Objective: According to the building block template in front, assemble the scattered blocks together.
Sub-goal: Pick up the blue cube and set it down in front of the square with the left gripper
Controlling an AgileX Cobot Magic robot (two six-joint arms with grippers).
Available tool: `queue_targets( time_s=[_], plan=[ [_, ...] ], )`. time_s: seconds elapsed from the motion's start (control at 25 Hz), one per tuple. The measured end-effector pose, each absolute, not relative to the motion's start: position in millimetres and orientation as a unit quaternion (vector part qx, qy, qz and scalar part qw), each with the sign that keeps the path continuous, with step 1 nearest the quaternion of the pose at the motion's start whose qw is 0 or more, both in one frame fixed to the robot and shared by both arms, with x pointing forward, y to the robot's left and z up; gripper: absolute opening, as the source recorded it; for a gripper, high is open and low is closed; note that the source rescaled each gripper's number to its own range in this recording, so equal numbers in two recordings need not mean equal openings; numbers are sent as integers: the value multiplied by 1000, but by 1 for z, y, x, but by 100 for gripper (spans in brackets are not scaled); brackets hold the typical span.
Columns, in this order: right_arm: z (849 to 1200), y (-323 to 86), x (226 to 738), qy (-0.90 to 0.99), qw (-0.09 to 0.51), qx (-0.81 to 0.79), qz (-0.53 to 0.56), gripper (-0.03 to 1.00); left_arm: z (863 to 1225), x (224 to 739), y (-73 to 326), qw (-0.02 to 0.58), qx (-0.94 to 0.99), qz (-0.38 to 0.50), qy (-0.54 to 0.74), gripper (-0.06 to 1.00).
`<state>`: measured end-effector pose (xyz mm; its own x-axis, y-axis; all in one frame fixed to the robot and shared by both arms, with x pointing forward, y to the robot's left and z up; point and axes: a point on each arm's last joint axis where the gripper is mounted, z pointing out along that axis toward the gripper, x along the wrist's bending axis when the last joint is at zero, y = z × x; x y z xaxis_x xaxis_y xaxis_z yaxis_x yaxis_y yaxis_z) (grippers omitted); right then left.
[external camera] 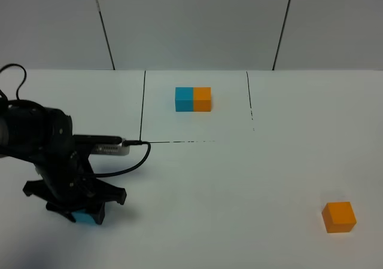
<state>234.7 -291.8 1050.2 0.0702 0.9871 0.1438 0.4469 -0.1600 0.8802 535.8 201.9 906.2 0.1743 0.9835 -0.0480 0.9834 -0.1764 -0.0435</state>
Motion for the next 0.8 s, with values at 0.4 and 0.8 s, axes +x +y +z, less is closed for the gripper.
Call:
queue_targets(
  time_s=[0.4,0.8],
  plan=[
    [1050,-292,235,553,338,649,399,71,964,589,180,-60,-938,-21,-342,0],
    [1050,-292,235,553,338,649,399,71,949,628,98,-34,-992,12,-122,0]
  ],
)
